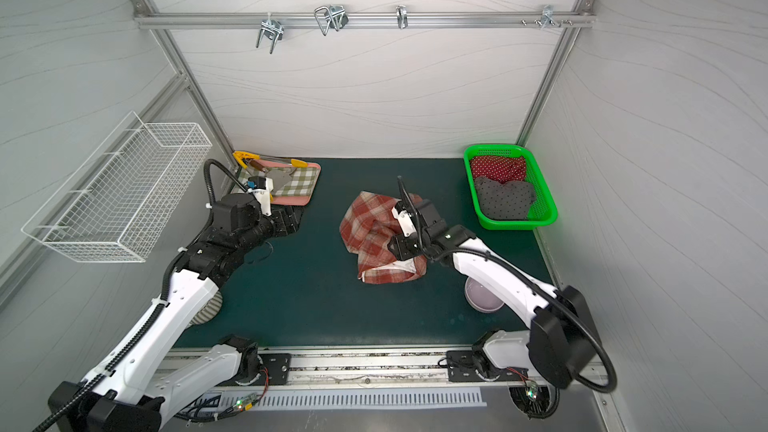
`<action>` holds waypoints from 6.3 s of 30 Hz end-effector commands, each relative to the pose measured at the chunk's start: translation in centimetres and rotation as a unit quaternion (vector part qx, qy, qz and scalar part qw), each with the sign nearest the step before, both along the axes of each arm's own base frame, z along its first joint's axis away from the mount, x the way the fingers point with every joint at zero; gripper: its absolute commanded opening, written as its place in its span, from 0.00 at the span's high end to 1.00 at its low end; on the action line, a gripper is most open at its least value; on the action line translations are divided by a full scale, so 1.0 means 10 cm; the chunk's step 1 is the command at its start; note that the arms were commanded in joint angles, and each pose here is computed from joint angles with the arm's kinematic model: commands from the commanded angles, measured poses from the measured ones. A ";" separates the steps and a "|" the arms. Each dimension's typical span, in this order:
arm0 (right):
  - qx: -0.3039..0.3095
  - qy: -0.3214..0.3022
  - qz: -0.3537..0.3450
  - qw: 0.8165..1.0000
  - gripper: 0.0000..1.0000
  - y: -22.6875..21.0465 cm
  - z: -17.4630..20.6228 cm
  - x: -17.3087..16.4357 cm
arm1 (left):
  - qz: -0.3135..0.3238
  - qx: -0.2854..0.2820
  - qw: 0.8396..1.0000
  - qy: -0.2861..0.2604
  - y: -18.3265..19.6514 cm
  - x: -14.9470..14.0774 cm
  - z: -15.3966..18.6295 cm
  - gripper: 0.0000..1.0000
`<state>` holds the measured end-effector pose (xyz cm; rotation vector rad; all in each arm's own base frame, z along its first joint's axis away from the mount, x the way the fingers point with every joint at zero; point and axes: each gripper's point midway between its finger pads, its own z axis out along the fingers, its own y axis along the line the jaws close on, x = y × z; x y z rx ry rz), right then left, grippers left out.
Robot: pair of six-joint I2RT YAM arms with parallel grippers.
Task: Roll up the skirts
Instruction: Flatten out the skirt at the center of the board.
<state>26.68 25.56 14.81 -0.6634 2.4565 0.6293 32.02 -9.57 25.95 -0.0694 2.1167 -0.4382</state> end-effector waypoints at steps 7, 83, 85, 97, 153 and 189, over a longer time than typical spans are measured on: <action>-0.046 0.054 -0.015 0.997 0.40 -0.17 -0.57 0.31 | -0.018 -0.006 1.000 0.008 -0.08 0.02 0.04 0.22; 0.429 -0.030 0.492 0.757 1.00 1.17 3.96 -0.37 | 0.011 0.257 0.937 -0.235 0.42 -0.42 1.44 0.15; 0.412 -0.073 0.452 0.787 1.00 1.01 3.75 -0.34 | 0.009 0.257 0.937 -0.238 0.41 -0.42 1.47 0.15; 0.219 -0.009 0.147 0.964 1.00 0.16 1.68 0.83 | -0.124 0.289 0.928 -0.201 -0.28 -0.03 1.10 0.16; 0.159 -0.092 -0.006 0.983 1.00 -0.48 1.63 1.30 | -0.434 0.219 0.874 -0.015 -1.60 0.04 -1.30 1.00; 0.255 -0.272 0.056 0.926 1.00 -0.79 3.27 1.51 | -0.061 0.286 0.870 -0.397 -0.49 0.69 2.69 1.00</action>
